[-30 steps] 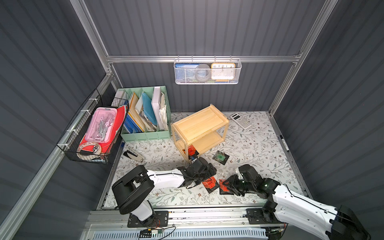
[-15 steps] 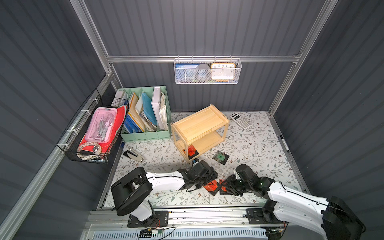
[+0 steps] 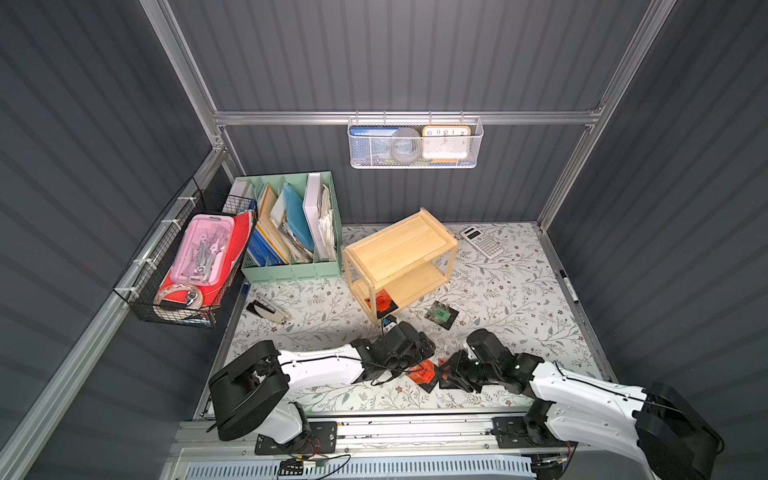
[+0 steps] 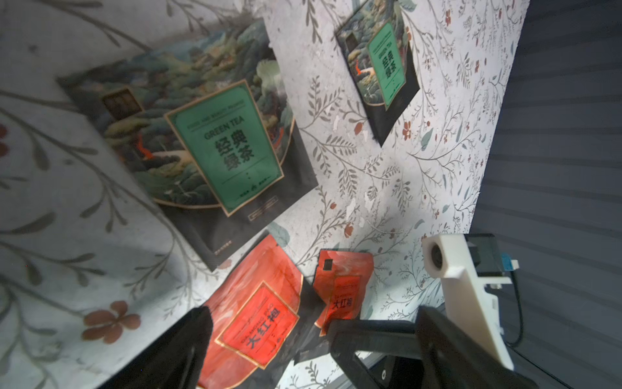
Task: Place the tea bags on the shelf by color
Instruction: Pick up the tea bag from the center of the board.
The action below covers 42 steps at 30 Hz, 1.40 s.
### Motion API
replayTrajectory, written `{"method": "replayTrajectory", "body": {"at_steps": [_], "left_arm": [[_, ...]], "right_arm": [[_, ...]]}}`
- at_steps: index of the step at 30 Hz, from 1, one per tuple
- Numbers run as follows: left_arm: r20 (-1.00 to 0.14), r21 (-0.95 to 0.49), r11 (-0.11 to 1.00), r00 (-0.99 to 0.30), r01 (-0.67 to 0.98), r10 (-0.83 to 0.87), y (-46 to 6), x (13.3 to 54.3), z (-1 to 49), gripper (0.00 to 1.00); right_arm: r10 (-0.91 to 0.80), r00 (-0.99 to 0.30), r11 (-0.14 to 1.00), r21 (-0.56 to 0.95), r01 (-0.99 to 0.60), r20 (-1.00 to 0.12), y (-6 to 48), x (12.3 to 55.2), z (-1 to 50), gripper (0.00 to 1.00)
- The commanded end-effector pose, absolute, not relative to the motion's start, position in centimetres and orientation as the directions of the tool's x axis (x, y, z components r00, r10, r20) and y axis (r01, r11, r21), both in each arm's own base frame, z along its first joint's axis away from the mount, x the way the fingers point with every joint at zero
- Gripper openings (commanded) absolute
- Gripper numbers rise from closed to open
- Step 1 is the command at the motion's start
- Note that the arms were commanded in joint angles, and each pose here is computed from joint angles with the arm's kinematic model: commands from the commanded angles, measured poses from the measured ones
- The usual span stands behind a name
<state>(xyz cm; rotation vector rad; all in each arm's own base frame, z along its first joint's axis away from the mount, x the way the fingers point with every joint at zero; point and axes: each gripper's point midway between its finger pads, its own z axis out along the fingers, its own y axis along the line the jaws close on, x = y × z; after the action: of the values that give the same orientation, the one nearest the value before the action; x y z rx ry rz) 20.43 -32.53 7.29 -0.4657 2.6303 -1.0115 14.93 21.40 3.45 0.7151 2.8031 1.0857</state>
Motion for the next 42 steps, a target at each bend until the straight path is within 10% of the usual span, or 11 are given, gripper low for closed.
{"method": "replayTrajectory", "body": {"at_steps": [1, 42], "left_arm": [[-0.163, -0.685, 0.706, -0.906, -0.181, -0.390, -32.2, 20.3, 7.2, 1.00], [-0.076, -0.619, 0.753, -0.938, -0.223, -0.339, -33.0, 18.8, 3.4, 1.00]], "right_arm": [[0.439, -0.891, 0.639, 0.656, 0.402, 0.118, 21.8, 15.1, 3.5, 0.43], [0.491, -0.858, 0.625, 0.626, 0.467, 0.150, 21.6, 14.8, 1.4, 0.42]]}}
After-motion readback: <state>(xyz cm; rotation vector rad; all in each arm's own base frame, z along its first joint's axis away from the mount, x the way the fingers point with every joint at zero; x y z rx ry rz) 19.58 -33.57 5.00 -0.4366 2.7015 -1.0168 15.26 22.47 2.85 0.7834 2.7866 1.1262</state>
